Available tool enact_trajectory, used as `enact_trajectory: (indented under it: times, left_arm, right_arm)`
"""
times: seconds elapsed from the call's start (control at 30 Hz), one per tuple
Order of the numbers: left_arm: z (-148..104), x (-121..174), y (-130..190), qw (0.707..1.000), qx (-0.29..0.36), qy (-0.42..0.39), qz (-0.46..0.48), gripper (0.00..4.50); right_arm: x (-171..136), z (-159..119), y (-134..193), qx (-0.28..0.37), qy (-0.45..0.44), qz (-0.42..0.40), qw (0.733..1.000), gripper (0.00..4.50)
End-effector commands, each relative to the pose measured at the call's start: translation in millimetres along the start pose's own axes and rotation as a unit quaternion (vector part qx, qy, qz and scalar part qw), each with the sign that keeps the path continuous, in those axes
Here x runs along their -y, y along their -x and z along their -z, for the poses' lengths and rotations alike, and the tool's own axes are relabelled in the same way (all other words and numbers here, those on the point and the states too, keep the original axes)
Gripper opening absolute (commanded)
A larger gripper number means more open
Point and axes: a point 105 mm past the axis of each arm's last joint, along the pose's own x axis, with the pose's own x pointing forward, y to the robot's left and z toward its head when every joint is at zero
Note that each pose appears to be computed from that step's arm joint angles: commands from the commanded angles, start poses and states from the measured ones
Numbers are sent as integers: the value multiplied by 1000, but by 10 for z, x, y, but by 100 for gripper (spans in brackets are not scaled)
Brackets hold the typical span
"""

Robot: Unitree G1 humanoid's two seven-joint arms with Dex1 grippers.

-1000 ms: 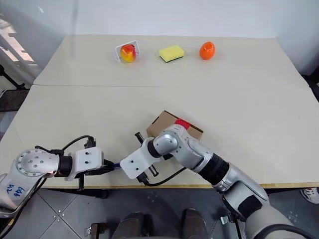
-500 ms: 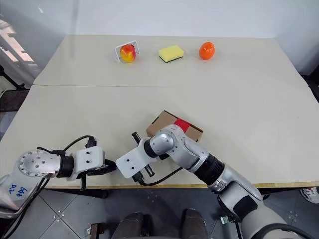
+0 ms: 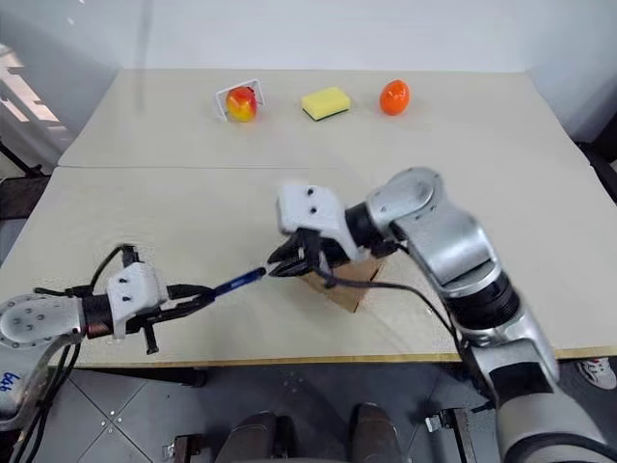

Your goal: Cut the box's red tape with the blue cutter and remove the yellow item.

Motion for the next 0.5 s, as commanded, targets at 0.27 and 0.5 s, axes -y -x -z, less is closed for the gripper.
enact_trajectory:
  times: [0.27, 0.5]
  left_arm:
    - [-411, -386, -234, 969, 155, -131, -138, 37]
    - [-371, -370, -383, 966, 169, -136, -143, 37]
  right_arm:
    - [512, -219, 79, 38, -186, 111, 975, 448]
    - [542, -371, 6, 62, -258, 89, 960, 448]
